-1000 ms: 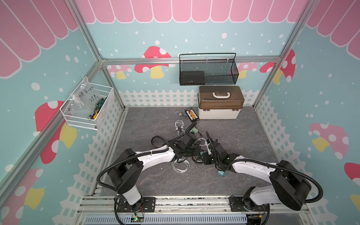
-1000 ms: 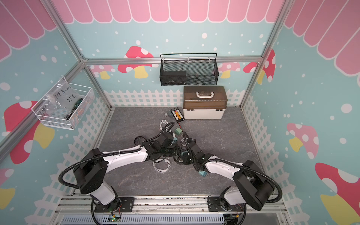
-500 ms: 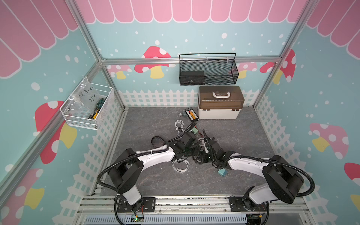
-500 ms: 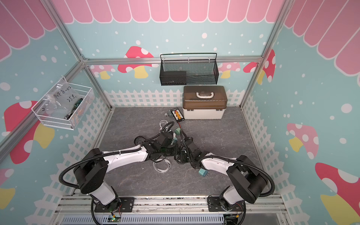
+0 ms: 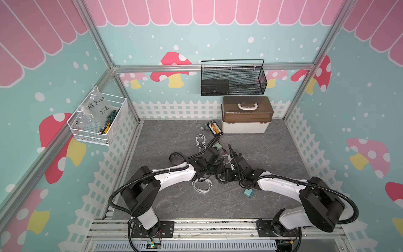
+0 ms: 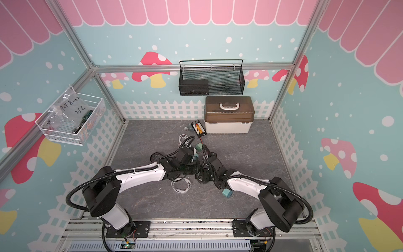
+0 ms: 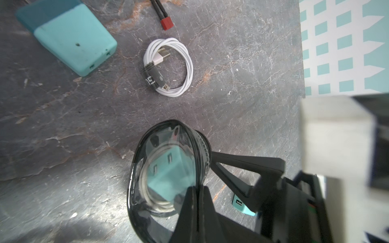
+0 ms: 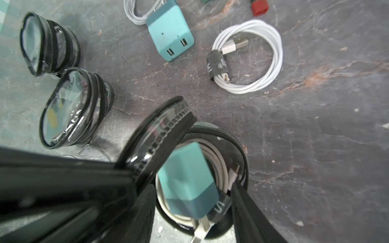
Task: Pack away charging kits
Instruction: Place the storage bag at the center of the board.
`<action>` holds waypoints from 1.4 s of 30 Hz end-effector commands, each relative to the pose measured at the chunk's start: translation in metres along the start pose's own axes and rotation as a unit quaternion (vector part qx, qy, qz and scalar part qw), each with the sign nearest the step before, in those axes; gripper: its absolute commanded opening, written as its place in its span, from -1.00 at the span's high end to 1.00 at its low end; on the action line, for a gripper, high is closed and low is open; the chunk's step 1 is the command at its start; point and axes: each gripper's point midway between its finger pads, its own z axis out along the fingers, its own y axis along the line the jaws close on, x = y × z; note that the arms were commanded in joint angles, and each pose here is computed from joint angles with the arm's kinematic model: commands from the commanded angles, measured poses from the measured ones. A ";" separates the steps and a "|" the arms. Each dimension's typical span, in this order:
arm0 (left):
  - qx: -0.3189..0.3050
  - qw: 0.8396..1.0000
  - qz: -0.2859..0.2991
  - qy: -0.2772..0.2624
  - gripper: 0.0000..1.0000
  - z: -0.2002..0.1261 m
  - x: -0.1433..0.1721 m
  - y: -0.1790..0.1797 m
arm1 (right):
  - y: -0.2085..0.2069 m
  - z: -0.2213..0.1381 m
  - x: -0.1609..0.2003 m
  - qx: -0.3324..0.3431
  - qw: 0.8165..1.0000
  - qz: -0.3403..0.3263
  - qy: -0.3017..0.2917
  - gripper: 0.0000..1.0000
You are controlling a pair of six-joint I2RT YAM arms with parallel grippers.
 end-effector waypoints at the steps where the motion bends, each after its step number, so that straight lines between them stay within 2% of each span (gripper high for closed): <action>1: 0.001 1.000 -0.010 -0.003 1.00 0.004 0.000 0.001 | -0.002 -0.009 -0.008 0.013 1.000 -0.001 -0.016 -0.08; 6: 0.000 1.000 -0.011 -0.004 1.00 0.003 0.000 0.001 | -0.023 -0.020 -0.005 0.053 0.998 0.004 -0.028 0.12; 11: 0.002 1.000 -0.012 -0.004 1.00 0.003 0.000 0.000 | -0.047 -0.024 0.003 0.098 0.995 0.012 -0.033 0.19; 21: 0.006 1.000 -0.012 -0.001 1.00 0.005 0.001 -0.001 | -0.016 0.009 0.012 0.043 0.999 0.005 0.011 0.43; 30: 0.016 1.000 -0.007 0.005 1.00 0.006 0.004 -0.005 | -0.018 0.016 0.012 0.057 0.998 -0.002 0.013 0.56; 31: 0.017 1.000 -0.006 0.004 0.92 0.005 0.004 -0.005 | -0.021 0.014 0.012 0.062 0.998 -0.003 0.012 0.56; 35: 0.013 1.000 0.000 -0.012 0.22 -0.006 0.000 -0.004 | -0.037 0.005 0.011 0.077 0.997 0.004 0.010 0.53; 37: 0.009 1.000 0.003 -0.027 0.00 -0.015 -0.003 -0.002 | -0.050 -0.002 0.010 0.084 0.996 0.015 0.006 0.51; 42: -0.002 0.998 0.005 -0.059 -0.10 -0.035 -0.009 0.008 | -0.054 -0.026 -0.002 0.067 0.997 0.025 -0.027 0.27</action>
